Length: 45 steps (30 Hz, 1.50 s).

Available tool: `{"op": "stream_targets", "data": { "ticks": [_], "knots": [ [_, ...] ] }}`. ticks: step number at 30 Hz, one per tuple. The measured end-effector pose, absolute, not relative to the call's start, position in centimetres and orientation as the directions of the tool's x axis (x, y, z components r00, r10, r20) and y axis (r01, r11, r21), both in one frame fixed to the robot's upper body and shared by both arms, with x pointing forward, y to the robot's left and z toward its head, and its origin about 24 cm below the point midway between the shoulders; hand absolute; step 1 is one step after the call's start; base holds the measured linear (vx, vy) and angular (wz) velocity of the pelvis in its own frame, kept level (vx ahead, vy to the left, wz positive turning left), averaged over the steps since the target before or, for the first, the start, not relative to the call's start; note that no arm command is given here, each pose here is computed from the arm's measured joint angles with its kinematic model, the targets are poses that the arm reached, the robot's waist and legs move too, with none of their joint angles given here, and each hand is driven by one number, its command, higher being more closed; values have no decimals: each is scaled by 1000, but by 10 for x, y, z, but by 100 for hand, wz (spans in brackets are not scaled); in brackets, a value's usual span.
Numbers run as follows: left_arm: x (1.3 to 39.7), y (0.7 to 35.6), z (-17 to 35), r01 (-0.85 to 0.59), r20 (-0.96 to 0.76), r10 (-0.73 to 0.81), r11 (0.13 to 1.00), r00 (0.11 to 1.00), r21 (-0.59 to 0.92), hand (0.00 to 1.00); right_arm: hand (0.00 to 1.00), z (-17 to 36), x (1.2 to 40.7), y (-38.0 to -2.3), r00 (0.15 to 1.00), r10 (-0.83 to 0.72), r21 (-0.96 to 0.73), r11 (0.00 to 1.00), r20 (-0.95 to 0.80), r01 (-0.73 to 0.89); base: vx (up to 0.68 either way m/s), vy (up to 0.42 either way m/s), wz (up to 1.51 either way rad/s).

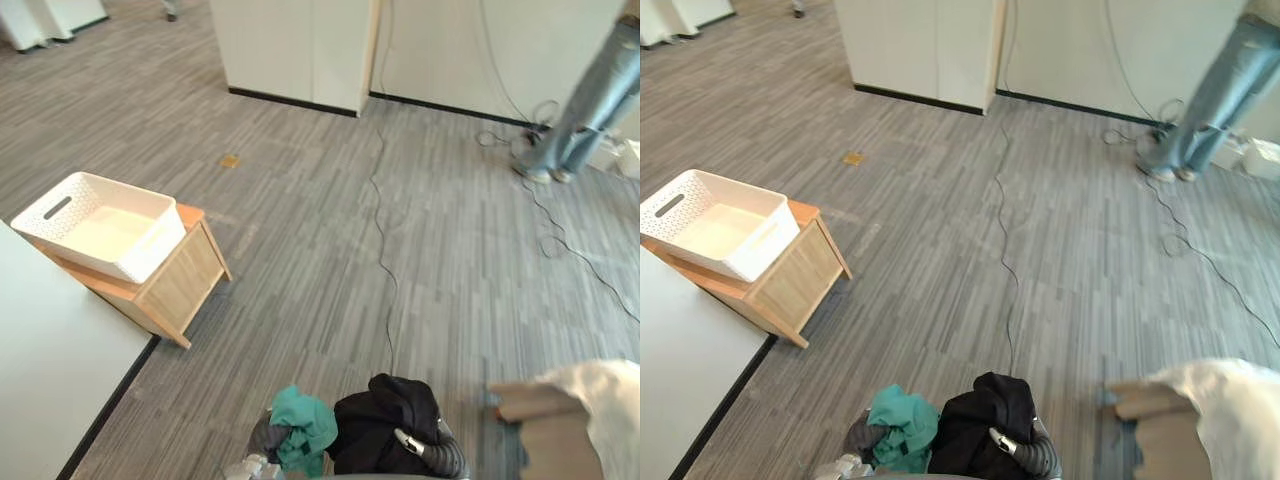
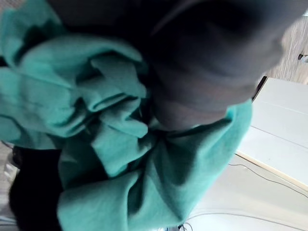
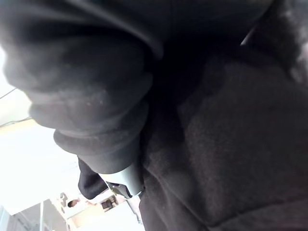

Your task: Tidy the bed and pick cloth on bed and put in laundry

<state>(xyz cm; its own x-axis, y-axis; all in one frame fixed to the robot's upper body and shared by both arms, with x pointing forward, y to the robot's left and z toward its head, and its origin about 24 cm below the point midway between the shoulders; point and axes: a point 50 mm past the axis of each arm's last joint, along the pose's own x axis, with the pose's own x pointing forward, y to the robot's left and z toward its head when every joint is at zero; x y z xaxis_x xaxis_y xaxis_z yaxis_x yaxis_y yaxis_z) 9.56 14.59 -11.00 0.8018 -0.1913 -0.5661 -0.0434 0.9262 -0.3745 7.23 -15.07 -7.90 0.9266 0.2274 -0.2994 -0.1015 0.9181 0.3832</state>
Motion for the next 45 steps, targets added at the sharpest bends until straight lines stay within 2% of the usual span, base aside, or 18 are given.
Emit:
{"op": "stream_targets", "data": {
  "ticks": [4, 12, 15, 24, 30, 39, 42, 45],
  "knots": [
    [84, 137, -113, -65, -584, -202, 912, 786, -404, 100, 100, -74, 81, -149, 935, 234, 384, 915, -265, -120, 709, -236, 16],
    [95, 125, -108, -129, -518, -173, 859, 838, -495, 100, 100, -76, 102, -150, 901, 324, 314, 921, -289, -230, 581, -209, -22],
    [97, 117, -99, -87, -469, -200, 849, 860, -521, 100, 100, -77, 118, -157, 885, 322, 299, 928, -336, -224, 529, -100, -9],
    [92, 91, -99, -43, -514, -264, 859, 816, -510, 100, 100, -85, 110, -159, 862, 235, 291, 951, -449, -107, 570, -30, 60],
    [88, 91, -106, -23, -572, -260, 898, 778, -439, 100, 100, -85, 111, -147, 865, 187, 298, 954, -466, -45, 667, -26, 100],
    [96, 125, -110, -10, -617, -197, 949, 762, -315, 100, 100, -82, 107, -138, 875, 149, 361, 932, -461, 31, 504, -353, 128],
    [83, 119, -117, -54, -650, -196, 938, 735, -343, 100, 100, -75, 117, -150, 888, 153, 332, 943, -434, 0, 439, -486, 84],
    [83, 120, -117, -88, -644, -183, 927, 743, -364, 100, 100, -71, 129, -161, 906, 122, 339, 940, -405, 25, 414, -405, 90]
  ]
}}
